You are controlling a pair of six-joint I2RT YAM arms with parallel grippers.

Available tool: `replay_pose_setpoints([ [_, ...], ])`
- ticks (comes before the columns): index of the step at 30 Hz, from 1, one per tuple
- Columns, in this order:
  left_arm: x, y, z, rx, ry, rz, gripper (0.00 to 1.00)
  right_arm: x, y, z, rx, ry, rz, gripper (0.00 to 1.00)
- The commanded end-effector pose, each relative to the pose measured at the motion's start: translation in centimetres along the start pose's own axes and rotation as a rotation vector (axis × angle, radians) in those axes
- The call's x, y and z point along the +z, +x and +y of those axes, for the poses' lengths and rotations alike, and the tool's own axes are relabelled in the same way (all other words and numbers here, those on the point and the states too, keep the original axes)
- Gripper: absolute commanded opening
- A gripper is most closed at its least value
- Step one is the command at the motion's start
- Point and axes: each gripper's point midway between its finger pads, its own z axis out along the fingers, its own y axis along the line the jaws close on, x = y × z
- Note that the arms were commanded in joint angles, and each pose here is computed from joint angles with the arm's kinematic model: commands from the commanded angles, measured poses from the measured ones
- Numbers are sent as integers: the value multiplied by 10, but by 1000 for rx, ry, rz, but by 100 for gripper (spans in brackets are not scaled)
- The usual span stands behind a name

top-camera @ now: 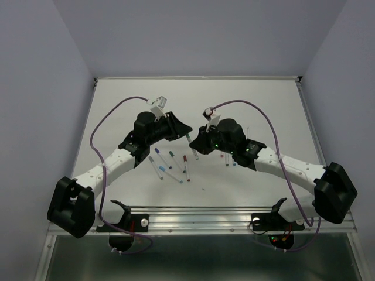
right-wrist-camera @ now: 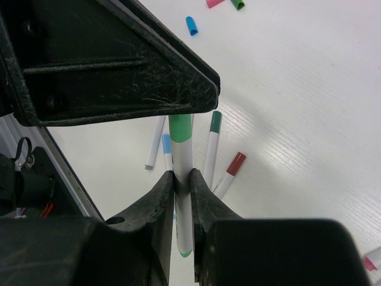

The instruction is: Open the pen caps

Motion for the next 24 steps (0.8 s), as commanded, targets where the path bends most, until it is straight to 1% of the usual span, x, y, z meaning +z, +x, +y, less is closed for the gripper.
replay_pose_setpoints([
  [1,-5,-24,-31,57,72,-66,32,0,-23,4,3,-6,-51,1],
  [6,-2,-20,-29,59,73,-44,33,0,-32,6,8,-2,-74,1],
  [10,-3,-19,-29,63,72,-39,37,0,-43,4,15,9,-96,1],
  [13,-4,-20,-32,70,77,-42,39,4,-44,6,20,-2,-90,1],
  [17,-4,-21,-31,71,68,-47,38,5,-46,8,13,-10,-93,1],
  [19,-4,-23,-29,64,54,-58,28,5,-43,11,11,-29,-80,1],
  [20,-4,-24,-30,64,54,-62,22,5,-43,12,9,-33,-79,1],
  [21,-4,-26,-29,63,46,-70,13,6,-40,12,8,-37,-68,1],
  [23,-4,-27,-29,59,42,-72,11,6,-37,10,8,-35,-60,1],
  [24,-4,-28,-29,60,42,-76,8,5,-36,6,8,-26,-57,1],
])
